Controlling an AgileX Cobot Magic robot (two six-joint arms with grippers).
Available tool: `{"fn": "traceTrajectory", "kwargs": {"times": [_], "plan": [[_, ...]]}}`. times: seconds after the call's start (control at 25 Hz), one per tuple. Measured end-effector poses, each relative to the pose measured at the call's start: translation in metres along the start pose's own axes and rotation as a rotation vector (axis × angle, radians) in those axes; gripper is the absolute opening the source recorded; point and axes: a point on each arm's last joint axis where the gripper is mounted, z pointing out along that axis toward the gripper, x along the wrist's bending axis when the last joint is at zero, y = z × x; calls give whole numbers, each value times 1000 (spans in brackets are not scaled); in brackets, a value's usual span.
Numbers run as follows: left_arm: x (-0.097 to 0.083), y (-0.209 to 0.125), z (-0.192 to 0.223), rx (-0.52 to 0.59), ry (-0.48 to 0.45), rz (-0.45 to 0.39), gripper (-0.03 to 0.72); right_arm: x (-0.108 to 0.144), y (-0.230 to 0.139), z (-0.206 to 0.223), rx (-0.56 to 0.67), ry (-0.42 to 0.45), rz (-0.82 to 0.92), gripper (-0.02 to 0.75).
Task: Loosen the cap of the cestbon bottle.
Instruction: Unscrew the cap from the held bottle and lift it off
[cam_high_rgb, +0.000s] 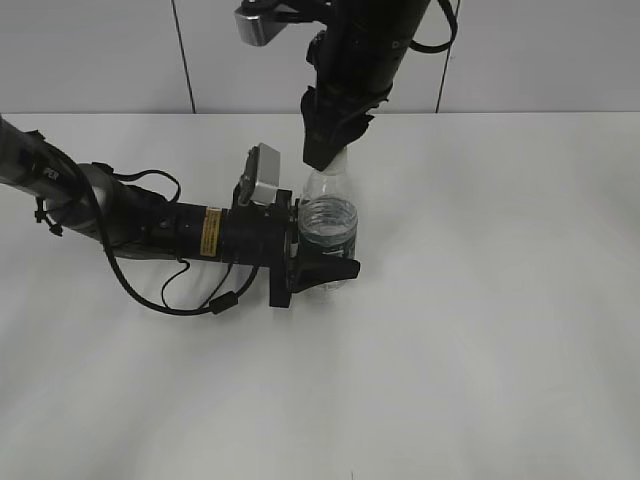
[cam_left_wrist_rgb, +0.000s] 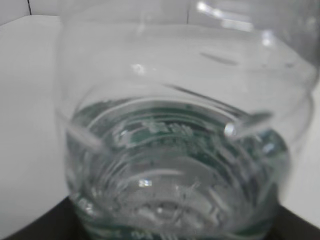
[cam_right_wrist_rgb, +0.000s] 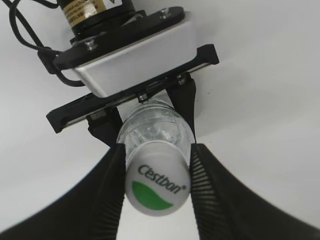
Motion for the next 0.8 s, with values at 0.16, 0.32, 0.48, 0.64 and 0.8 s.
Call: {"fn": "traceTrajectory", "kwargs": {"times": [0.16, 0.32, 0.48, 0.64, 0.8], "plan": [[0, 0, 0, 3, -3, 3, 410, 0, 0, 0, 5, -3, -100, 302], [0, 0, 0, 8, -10, 8, 410, 0, -1, -1, 8, 0, -210, 302], [0, 0, 0, 7, -9, 8, 410, 0, -1, -1, 18, -4, -323, 302], [0, 0, 0, 7, -9, 7, 410, 1, -1, -1, 26, -5, -451, 302], [0, 0, 0, 7, -10, 7, 410, 1, -1, -1, 29, -3, -562, 302]]}}
